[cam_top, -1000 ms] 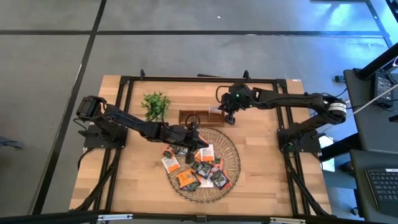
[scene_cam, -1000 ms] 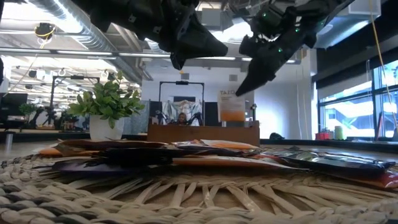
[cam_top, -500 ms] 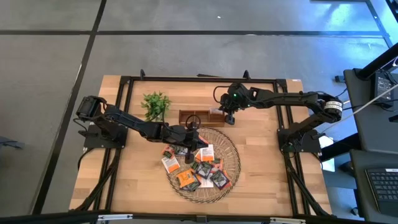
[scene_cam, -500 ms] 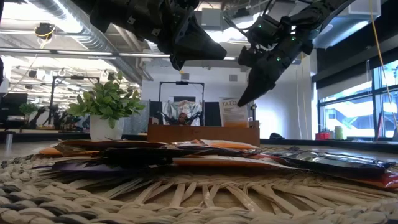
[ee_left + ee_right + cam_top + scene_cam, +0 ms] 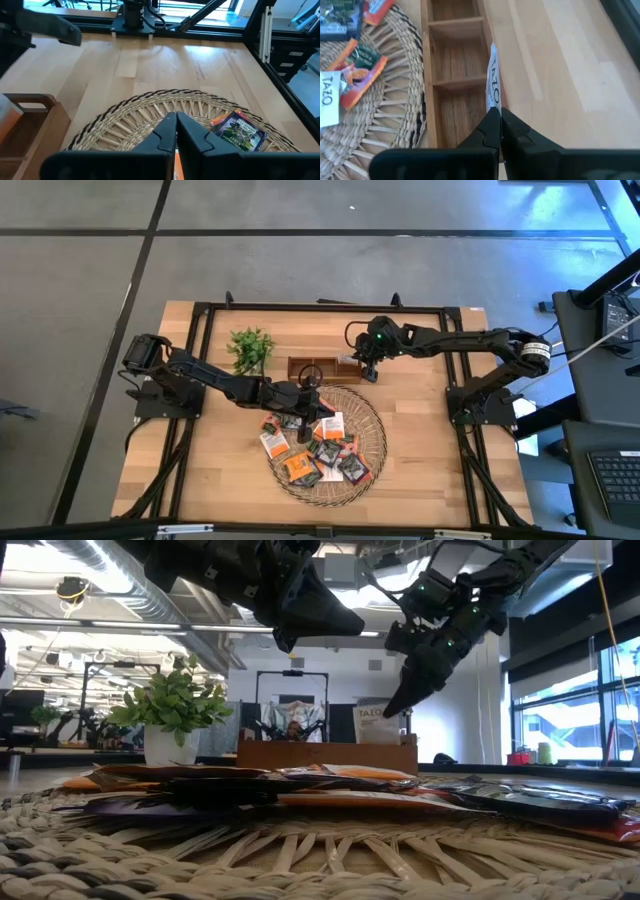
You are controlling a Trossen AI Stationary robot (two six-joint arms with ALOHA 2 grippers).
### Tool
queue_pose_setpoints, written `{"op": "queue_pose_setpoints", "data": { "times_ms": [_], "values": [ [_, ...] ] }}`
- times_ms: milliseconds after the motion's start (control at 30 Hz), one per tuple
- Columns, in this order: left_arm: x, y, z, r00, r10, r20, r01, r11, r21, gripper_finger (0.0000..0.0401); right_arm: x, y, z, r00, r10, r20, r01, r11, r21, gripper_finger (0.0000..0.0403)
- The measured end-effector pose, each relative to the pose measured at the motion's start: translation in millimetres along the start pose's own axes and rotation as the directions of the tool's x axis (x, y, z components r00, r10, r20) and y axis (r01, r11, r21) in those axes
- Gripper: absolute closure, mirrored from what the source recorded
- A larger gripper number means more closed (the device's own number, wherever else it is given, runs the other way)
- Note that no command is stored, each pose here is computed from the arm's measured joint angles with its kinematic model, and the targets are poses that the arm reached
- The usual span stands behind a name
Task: Pick & Place Tea
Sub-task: Put the white and orange tea bag into the right section of the wooden organizer
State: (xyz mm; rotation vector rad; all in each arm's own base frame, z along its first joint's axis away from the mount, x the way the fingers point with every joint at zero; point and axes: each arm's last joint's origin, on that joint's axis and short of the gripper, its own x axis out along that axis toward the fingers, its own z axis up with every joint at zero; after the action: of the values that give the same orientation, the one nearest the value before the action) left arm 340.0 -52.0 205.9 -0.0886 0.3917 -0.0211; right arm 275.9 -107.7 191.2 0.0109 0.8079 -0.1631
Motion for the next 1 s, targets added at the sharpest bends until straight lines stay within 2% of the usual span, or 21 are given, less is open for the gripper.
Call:
{"op": "queue_pose_setpoints", "data": {
  "times_ms": [533, 867, 1000],
  "values": [
    [-0.1, 0.1, 0.2, 1.000, 0.001, 0.001, -0.001, 1.000, 0.000, 0.0389, 2.9, 0.5, -4.5, 0.999, -0.009, 0.032, 0.009, 1.000, -0.014, 0.0394],
    [-0.1, 0.1, 0.2, 1.000, 0.001, 0.001, -0.001, 1.000, -0.001, 0.0394, 2.9, 0.6, -4.9, 1.000, -0.009, 0.028, 0.009, 1.000, -0.015, 0.0352],
    [-0.1, 0.0, 0.2, 1.000, 0.000, 0.001, 0.000, 1.000, -0.002, 0.0395, 2.7, -2.3, -5.4, 0.993, -0.115, 0.006, 0.115, 0.993, -0.013, 0.0338]
  ]
}}
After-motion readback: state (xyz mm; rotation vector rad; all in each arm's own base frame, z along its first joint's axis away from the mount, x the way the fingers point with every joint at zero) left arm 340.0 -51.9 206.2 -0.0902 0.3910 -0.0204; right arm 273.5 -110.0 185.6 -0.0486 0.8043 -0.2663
